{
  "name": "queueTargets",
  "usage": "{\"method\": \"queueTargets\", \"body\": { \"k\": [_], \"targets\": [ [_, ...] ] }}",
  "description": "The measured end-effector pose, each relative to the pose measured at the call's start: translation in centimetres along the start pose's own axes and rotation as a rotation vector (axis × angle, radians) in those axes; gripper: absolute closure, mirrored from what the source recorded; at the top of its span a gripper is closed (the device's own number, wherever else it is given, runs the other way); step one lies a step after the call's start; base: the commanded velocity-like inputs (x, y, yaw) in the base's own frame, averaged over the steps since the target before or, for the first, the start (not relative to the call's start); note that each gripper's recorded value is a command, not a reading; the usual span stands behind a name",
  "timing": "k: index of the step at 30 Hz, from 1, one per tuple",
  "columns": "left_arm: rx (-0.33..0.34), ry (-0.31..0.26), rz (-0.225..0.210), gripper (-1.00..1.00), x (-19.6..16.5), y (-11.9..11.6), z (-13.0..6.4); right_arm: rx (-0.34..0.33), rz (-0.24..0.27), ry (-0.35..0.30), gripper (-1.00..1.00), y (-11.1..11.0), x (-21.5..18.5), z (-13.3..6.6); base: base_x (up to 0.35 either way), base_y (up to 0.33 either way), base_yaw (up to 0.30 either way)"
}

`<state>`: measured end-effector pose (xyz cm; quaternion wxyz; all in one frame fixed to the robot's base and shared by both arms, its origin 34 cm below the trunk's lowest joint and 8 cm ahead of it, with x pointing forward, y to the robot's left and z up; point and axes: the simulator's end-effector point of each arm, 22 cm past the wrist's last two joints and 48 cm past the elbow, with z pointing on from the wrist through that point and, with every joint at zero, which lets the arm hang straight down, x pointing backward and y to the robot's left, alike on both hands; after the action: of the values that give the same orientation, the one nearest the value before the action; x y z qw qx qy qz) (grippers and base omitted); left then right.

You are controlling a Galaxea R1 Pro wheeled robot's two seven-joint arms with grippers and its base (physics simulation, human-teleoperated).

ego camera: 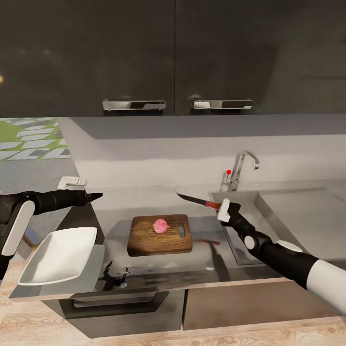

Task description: In the kitchen, take the Vidalia onion out of the sink, dice it on the chopping board with the paring knife, put the diced onion into the bowl on the countertop, then place both the paring knife and the chopping board into the sink.

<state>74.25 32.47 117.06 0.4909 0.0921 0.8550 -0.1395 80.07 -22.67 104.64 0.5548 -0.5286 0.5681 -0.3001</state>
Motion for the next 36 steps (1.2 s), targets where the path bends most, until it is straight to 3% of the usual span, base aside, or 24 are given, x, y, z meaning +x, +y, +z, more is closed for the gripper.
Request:
{"method": "queueTargets", "body": {
  "k": [4, 13, 16, 27, 36],
  "targets": [
    [0.0, 0.001, 0.0, -1.0, 0.1, 0.0, 0.0, 0.017, -0.118, 0.017, 1.0, -0.5, -0.3, -0.1, 0.0, 0.0, 0.0],
    [0.0, 0.0, 0.0, -1.0, 0.0, 0.0, 0.0, 0.048, -0.245, -0.039, 1.0, -1.2, -2.6, -0.3, 0.0, 0.0, 0.0],
    [0.0, 0.001, 0.0, -1.0, 0.0, 0.0, 0.0, 0.032, -0.305, -0.053, 1.0, -0.8, -3.0, -0.3, 0.0, 0.0, 0.0],
    [0.002, 0.001, 0.0, -1.0, 0.1, -0.1, 0.1, 0.003, -0.323, -0.098, 1.0, -0.4, -5.1, -0.6, 0.0, 0.0, 0.0],
    [0.002, 0.001, 0.0, -1.0, 0.1, -0.1, 0.1, 0.018, -0.33, -0.143, 1.0, -0.9, -7.3, -1.0, 0.0, 0.0, 0.0]
  ]
}}
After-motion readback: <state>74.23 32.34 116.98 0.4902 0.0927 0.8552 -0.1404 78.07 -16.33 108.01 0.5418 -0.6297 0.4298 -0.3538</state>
